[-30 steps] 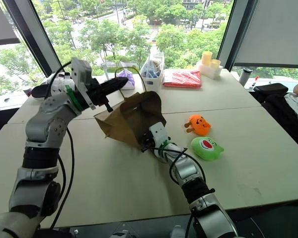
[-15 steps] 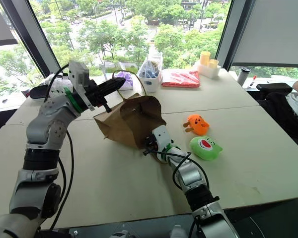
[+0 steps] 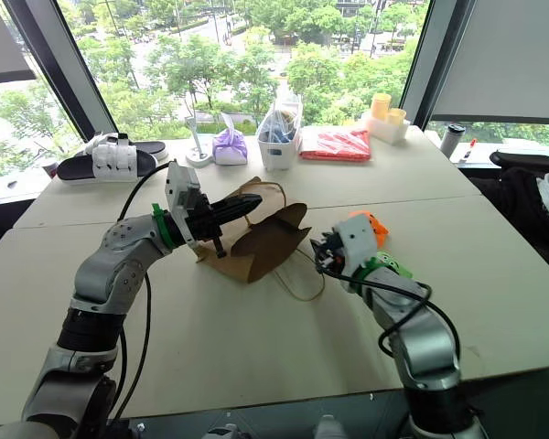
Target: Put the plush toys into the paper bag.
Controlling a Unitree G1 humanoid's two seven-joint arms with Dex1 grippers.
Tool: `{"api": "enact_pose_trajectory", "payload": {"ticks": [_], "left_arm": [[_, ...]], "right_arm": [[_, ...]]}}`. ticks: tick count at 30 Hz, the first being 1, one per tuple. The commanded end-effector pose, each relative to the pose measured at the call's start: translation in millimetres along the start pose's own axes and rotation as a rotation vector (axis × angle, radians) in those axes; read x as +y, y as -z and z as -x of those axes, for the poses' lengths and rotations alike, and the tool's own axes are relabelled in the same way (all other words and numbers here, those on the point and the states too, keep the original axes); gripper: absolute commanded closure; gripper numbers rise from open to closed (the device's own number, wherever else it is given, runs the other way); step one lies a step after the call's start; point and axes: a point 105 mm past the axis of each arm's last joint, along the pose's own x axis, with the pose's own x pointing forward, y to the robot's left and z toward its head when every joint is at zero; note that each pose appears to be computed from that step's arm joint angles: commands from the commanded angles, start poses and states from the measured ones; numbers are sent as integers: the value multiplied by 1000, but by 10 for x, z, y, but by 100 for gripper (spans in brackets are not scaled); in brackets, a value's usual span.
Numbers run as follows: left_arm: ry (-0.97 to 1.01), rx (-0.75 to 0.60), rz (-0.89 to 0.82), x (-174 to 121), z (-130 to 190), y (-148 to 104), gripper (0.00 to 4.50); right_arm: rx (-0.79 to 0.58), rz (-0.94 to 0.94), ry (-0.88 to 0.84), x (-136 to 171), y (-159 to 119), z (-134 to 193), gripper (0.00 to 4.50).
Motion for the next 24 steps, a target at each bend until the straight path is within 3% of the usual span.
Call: {"api": "enact_pose_trajectory", "payload": {"ticks": [1, 3, 9, 17, 19, 24], "left_arm": [[39, -27, -39, -93, -1, -78, 450], [41, -26, -40, -97, 0, -70, 450], [55, -21, -36, -118, 5, -34, 450], [46, -27, -43, -109, -17, -51, 450], [43, -27, -45, -104, -13, -53, 450], [35, -25, -46, -88, 2, -52, 450]], "right_arm": [[-17, 38, 73, -171, -97, 232, 97], [25, 49, 125, -280, -4, 309, 6], [196, 168, 204, -510, 495, 432, 6], [278, 299, 290, -817, 730, 372, 6], [253, 283, 298, -838, 689, 347, 58], [220, 284, 281, -819, 605, 318, 292]]}}
